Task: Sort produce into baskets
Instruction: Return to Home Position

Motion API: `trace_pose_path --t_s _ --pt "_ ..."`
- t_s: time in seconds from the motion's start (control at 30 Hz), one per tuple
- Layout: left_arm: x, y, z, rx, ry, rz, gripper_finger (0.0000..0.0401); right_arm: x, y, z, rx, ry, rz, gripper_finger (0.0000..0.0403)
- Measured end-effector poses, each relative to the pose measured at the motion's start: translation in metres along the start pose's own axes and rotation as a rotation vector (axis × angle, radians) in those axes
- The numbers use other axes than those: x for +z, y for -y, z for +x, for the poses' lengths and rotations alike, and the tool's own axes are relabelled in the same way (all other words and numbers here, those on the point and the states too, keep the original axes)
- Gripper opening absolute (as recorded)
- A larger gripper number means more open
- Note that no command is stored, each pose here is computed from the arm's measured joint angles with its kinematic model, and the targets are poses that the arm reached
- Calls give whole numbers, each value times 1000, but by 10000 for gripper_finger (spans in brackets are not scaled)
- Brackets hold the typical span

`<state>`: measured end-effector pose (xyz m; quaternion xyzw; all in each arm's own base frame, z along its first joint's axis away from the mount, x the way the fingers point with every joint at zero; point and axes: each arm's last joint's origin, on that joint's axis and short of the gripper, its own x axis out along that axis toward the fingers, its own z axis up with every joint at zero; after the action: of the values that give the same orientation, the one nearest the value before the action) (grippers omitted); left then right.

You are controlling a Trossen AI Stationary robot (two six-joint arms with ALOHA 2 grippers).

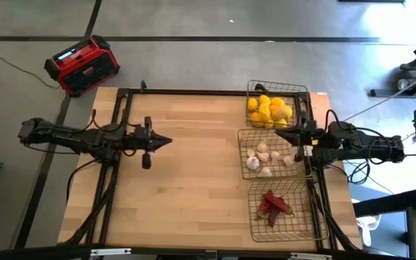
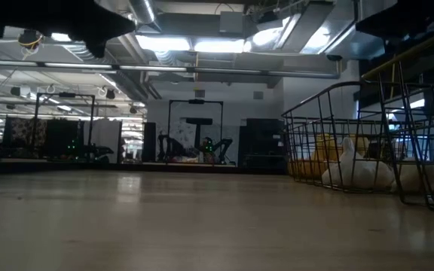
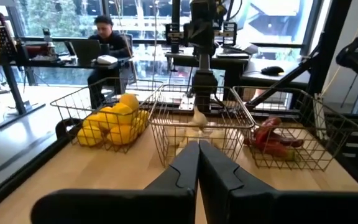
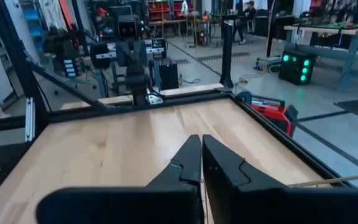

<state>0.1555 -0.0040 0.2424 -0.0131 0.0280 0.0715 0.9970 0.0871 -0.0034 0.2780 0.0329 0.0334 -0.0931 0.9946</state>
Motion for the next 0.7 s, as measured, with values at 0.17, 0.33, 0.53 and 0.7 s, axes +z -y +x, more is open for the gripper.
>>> trace_pose_path --t_s 0.17,0.33,0.53,0.7 --pt "-11 -2 -10 -2 28 -23 2 -17 -1 4 49 9 4 16" --pt "-14 -5 -19 -4 93 -34 6 -34 -5 13 165 73 17 16" --pt "-21 -7 -30 -6 133 -44 7 -55 -4 20 129 65 39 16" --pt "-28 -8 -36 -7 162 -51 7 -70 -4 24 127 39 86 16"
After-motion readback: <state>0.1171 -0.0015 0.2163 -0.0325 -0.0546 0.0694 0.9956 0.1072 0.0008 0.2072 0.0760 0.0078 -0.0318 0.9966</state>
